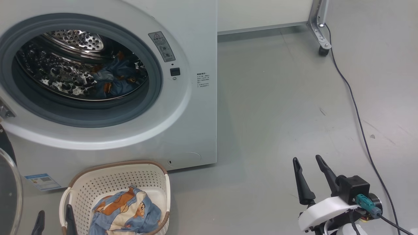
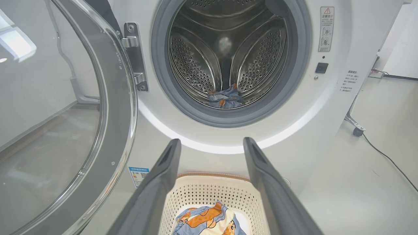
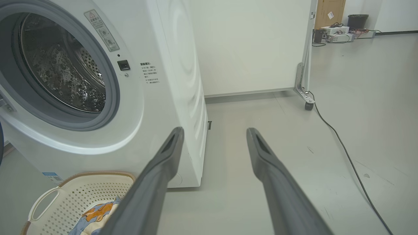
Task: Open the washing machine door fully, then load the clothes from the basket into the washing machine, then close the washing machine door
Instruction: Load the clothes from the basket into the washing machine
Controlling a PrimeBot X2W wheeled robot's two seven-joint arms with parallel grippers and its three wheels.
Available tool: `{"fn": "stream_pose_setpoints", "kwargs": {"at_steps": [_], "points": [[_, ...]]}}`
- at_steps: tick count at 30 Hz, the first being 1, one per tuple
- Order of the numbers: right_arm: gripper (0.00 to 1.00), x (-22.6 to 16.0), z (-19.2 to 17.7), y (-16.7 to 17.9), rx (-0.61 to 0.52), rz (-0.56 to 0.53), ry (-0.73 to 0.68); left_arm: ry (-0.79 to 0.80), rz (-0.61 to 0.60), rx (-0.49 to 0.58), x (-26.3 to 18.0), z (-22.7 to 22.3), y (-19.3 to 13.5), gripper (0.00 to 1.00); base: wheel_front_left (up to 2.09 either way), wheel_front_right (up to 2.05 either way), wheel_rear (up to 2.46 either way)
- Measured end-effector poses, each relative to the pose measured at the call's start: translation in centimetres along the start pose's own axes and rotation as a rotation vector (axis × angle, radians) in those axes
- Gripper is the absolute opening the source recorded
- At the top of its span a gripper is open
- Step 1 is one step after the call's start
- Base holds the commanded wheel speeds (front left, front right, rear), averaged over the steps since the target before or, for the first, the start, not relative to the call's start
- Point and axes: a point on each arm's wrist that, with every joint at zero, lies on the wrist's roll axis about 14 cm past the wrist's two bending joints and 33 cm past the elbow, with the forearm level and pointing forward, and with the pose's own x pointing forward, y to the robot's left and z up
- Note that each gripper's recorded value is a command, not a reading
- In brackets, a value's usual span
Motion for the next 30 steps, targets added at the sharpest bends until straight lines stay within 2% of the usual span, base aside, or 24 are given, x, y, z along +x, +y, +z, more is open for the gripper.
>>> {"fn": "stream_pose_setpoints", "kwargs": {"at_steps": [12,20,30], "points": [[1.00,0.3,-0.5,-0.1,0.002,0.001,0.014,0.018,0.004,-0.006,0.0,-0.5,0.1,1.00,0.00,0.00,0.00],[1.00,1.0,-2.1,-0.1,0.006,0.001,0.064,0.056,0.005,-0.013,0.9,-1.7,0.2,1.00,0.00,0.00,0.00],[1.00,3.2,-4.2,-0.3,0.008,0.010,0.122,0.048,-0.020,-0.046,5.8,-2.5,-0.5,1.00,0.00,0.00,0.00]]}}
